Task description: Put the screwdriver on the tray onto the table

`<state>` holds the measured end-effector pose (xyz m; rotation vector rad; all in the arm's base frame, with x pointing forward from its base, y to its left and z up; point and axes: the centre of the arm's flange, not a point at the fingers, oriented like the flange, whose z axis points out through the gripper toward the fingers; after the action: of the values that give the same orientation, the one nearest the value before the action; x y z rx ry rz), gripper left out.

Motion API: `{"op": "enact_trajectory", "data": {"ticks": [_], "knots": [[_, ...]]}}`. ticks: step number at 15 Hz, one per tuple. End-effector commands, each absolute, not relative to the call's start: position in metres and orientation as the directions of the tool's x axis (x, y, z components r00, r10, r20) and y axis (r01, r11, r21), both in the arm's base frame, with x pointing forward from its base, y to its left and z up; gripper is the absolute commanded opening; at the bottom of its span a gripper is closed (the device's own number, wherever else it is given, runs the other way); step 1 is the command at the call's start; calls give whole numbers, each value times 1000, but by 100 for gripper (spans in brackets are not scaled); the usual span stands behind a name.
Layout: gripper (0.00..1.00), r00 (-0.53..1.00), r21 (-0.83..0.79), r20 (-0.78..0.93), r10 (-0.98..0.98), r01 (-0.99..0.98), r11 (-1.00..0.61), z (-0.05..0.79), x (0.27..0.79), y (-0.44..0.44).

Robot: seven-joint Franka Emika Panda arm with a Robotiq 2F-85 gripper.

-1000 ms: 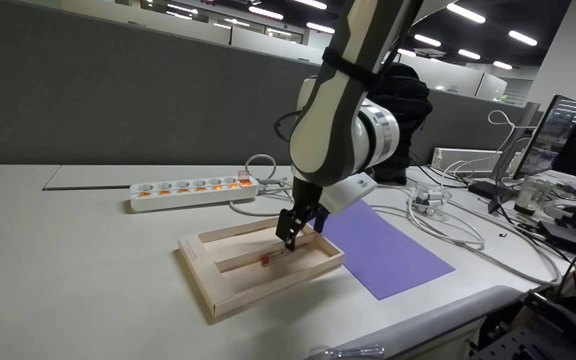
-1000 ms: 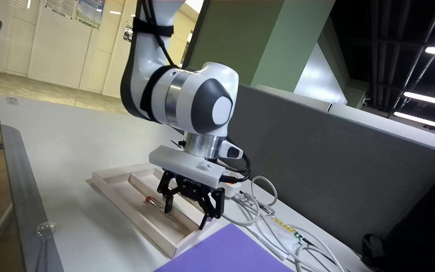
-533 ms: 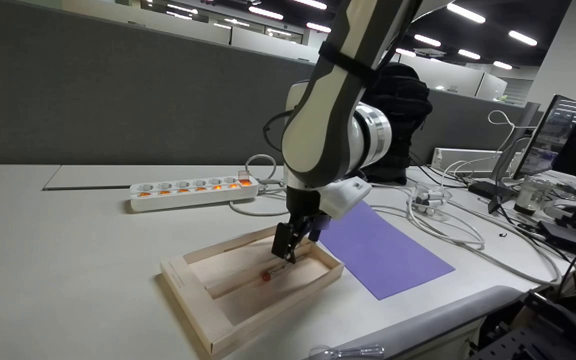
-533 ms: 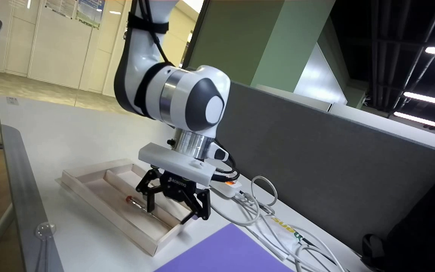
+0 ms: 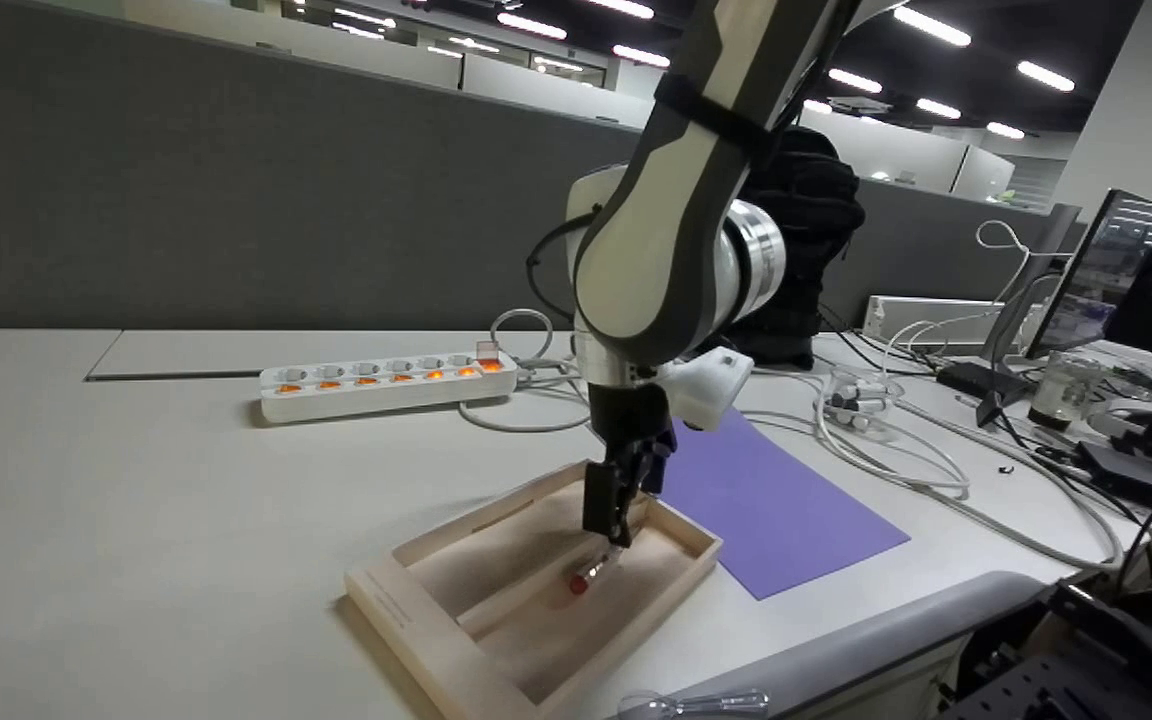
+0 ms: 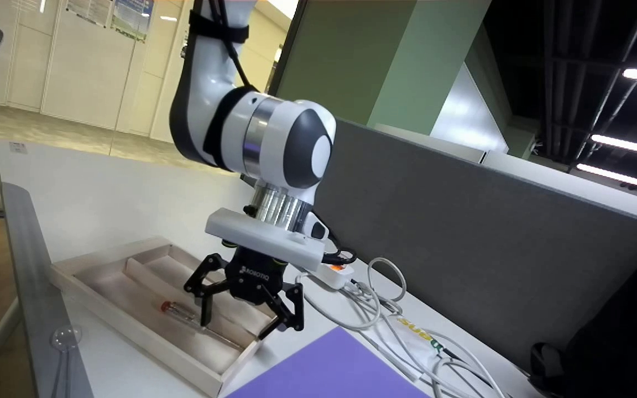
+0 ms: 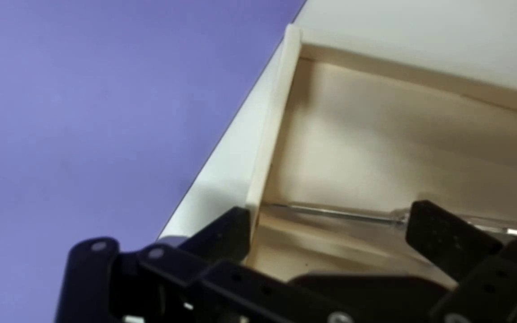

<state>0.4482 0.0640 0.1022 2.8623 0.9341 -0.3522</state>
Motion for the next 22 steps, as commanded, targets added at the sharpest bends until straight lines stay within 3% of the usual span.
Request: {"op": "enact_trajectory", "data": {"ticks": [1, 4, 8, 15, 19, 20, 22], "knots": [[100, 660, -96, -359, 660, 678, -729, 118, 442, 55], [100, 611, -139, -396, 686, 698, -702, 134, 446, 47], [100, 678, -74, -346, 648, 669, -740, 155, 458, 42], [100, 773, -107, -244, 585, 578, -809, 170, 439, 98], [100, 856, -3, -210, 472, 482, -876, 173, 428, 119], [100, 807, -72, -234, 542, 542, -837, 162, 438, 118], [100, 830, -48, -216, 515, 518, -854, 165, 435, 123]]}}
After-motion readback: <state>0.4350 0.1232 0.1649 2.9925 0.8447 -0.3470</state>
